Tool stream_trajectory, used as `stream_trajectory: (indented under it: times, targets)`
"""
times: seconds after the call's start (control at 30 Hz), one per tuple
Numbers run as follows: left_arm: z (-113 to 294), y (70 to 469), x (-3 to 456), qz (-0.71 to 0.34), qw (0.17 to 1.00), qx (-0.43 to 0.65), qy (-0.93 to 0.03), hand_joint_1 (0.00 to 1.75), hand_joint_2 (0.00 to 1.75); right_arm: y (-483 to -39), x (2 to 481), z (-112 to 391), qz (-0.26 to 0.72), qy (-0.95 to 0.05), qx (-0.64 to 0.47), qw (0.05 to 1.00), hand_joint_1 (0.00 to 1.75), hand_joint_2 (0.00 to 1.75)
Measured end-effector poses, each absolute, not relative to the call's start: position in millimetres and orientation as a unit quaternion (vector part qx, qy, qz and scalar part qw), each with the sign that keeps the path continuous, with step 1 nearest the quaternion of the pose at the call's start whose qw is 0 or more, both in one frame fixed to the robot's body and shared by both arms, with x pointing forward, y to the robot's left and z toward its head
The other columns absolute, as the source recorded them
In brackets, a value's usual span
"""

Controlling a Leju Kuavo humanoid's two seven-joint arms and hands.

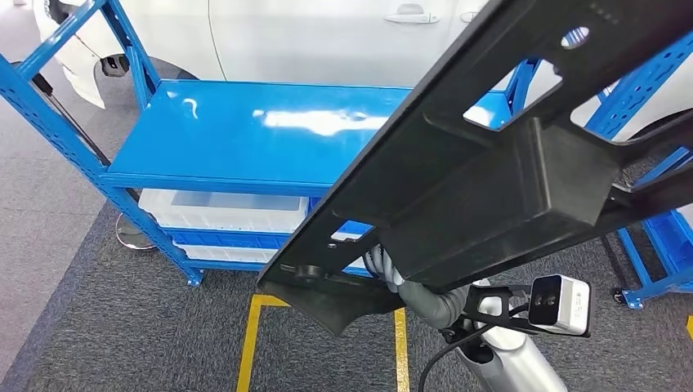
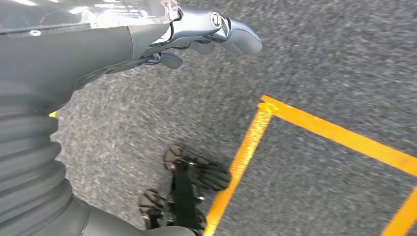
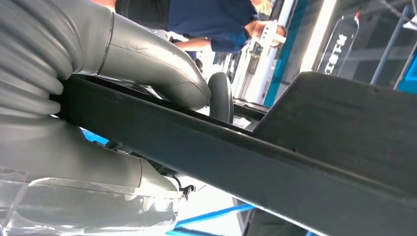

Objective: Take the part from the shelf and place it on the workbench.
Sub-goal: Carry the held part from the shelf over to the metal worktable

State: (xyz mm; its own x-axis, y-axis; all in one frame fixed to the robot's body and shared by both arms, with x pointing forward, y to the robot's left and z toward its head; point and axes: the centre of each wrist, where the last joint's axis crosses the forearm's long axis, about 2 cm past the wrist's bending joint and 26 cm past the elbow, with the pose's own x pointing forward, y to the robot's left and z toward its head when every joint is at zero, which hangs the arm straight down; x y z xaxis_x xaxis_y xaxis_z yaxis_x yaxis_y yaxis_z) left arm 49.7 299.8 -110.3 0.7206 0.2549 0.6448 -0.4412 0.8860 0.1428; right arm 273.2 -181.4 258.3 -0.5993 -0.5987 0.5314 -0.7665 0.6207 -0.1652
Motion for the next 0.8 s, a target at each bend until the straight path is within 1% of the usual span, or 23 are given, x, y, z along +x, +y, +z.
stream_trajectory:
  times: [0.4, 0.57, 0.7, 0.8]
  targets:
    - [-111, 299, 41, 0.182, 0.916, 0.142, -0.327, 0.00, 1.75, -183, 265, 243, 0.190, -0.871, 0.400, 0.213, 1.75, 1.75]
    - [-111, 300, 44, 0.176, 0.916, 0.138, -0.333, 0.00, 1.75, -181, 260, 246, 0.219, -0.871, 0.384, 0.215, 1.75, 1.75]
    - [-110, 303, 53, 0.174, 0.912, 0.138, -0.343, 0.00, 1.75, -176, 254, 251, 0.242, -0.873, 0.371, 0.201, 1.75, 1.75]
    - [-110, 305, 50, 0.176, 0.914, 0.143, -0.336, 0.00, 1.75, -172, 250, 252, 0.253, -0.873, 0.370, 0.192, 1.75, 1.75]
